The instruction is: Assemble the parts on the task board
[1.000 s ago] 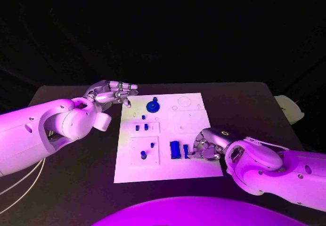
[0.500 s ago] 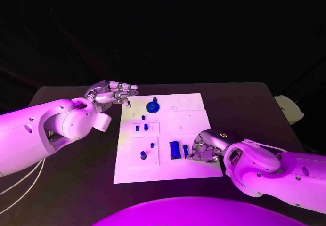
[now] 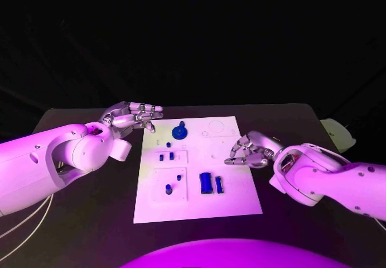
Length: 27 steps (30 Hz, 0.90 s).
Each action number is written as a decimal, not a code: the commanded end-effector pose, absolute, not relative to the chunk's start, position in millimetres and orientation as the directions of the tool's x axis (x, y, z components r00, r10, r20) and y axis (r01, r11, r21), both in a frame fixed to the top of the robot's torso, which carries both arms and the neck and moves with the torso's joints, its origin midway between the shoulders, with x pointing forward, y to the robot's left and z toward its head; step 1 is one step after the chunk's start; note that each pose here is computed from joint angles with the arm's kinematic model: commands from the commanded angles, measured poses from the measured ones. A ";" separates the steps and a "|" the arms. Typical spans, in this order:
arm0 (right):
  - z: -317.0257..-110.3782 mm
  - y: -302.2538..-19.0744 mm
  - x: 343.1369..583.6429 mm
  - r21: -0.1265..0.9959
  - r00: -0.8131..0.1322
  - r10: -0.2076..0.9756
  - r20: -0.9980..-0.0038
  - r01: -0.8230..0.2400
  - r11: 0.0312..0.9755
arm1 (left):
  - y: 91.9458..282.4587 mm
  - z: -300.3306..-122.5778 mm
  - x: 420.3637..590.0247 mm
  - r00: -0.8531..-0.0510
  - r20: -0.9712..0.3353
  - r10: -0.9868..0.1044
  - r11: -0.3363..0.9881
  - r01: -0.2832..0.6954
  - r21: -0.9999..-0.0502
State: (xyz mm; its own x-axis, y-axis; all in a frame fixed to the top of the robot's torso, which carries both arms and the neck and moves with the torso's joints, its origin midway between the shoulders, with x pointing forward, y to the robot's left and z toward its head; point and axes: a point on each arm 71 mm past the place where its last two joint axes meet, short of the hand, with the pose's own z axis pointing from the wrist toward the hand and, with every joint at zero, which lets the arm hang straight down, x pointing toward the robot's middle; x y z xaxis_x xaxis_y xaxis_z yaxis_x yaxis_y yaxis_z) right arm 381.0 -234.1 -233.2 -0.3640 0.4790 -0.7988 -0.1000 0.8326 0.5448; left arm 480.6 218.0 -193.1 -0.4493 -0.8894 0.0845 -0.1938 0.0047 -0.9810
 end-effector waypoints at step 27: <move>-242.9 -250.2 517.3 0.992 -0.180 0.978 -0.108 0.052 0.119 | 216.4 -220.1 529.4 -0.148 0.198 -0.969 -0.180 -0.126 -0.975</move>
State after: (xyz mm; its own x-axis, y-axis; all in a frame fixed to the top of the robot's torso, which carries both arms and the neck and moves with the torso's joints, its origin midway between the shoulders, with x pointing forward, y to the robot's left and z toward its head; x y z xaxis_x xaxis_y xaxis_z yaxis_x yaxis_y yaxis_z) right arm 516.7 -253.3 -244.9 -0.1480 0.9721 -0.1819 0.0764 0.1946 0.9779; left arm 528.1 214.5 -221.9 -0.1893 -0.9650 0.1813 -0.1584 -0.1522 -0.9756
